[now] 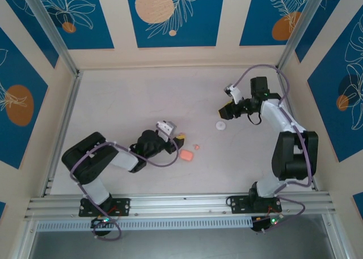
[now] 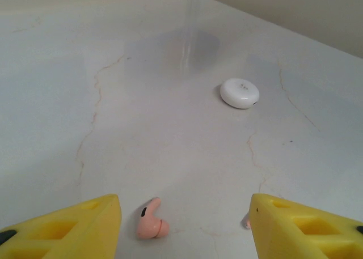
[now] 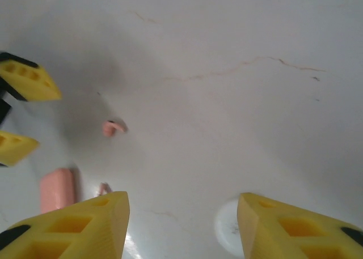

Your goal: Insert wireless bluetooth earbuds into charging case

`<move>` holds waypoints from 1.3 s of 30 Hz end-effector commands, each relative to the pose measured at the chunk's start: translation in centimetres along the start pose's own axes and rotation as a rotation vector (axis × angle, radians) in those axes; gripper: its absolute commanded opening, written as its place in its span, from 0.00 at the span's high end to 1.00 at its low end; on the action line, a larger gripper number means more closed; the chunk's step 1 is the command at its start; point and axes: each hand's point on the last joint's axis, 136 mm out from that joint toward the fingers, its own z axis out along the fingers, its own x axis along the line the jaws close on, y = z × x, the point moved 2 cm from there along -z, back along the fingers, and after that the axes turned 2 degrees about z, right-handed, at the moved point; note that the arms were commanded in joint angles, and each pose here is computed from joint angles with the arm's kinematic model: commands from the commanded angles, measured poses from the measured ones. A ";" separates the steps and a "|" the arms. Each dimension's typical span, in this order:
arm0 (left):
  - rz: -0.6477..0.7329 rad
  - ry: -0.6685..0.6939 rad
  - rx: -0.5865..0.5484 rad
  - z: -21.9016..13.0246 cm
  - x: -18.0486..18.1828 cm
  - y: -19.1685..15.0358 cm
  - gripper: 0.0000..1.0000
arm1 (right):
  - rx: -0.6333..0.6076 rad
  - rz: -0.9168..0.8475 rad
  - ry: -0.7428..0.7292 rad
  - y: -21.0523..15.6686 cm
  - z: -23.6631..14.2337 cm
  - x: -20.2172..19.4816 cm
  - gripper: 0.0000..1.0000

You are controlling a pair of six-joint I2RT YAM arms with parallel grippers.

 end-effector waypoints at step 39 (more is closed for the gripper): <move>-0.202 0.256 1.137 0.0 -5.9 -3.3 0.29 | -0.312 0.546 -0.014 -3.6 -4.7 6.5 0.23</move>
